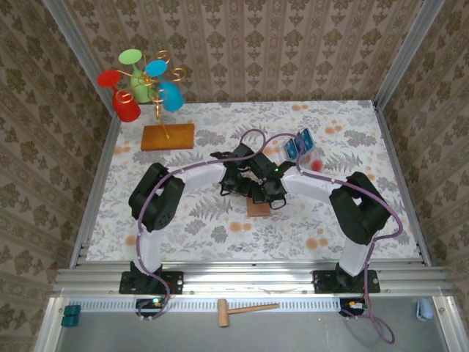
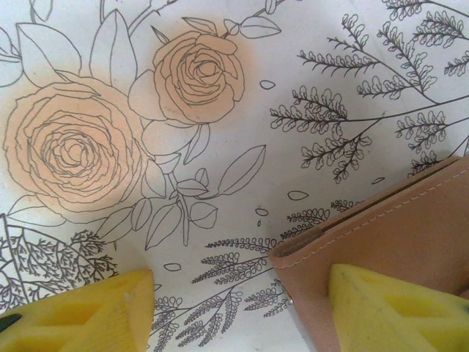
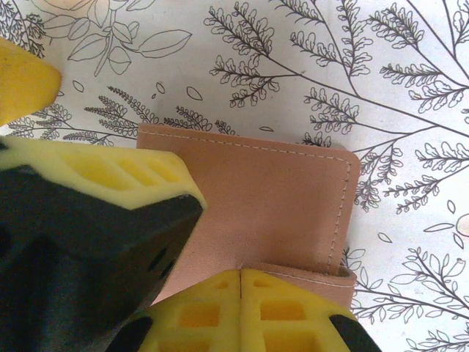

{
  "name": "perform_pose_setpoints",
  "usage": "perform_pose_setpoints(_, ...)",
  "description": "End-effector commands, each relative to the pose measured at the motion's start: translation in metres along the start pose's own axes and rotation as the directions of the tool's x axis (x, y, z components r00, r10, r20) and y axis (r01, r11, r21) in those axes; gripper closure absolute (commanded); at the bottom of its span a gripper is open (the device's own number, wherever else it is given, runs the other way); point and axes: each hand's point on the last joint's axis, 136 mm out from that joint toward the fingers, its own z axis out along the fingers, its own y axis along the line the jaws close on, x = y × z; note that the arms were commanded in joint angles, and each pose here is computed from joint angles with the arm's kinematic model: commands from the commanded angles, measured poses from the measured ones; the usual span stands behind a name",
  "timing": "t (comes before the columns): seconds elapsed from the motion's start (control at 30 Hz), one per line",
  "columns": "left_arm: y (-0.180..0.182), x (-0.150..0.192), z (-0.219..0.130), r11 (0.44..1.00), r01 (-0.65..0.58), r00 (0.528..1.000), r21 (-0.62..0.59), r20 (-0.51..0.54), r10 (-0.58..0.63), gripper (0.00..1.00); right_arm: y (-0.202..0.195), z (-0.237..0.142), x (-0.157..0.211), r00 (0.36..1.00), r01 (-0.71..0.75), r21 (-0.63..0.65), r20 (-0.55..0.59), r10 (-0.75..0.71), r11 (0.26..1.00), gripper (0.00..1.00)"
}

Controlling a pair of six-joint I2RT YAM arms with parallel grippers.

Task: Put the credit cards into the card holder

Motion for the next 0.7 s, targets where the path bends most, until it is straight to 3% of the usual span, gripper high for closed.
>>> perform_pose_setpoints(0.0,-0.011,0.017,0.02,0.999,-0.039,0.998,0.022,-0.054,0.04,0.36,-0.004,0.007,0.023,0.998,-0.014,0.01,-0.057,0.014,1.0,1.0)
perform_pose_setpoints(0.33,-0.013,0.015,0.019,0.999,-0.042,0.998,0.024,-0.051,0.043,0.36,-0.016,0.018,0.03,0.996,-0.007,0.059,-0.089,0.012,0.998,1.0)
perform_pose_setpoints(0.67,-0.015,0.01,0.015,0.999,-0.046,0.998,0.029,-0.037,0.047,0.36,-0.053,0.027,0.068,0.974,0.034,0.182,-0.227,0.009,0.983,1.0)
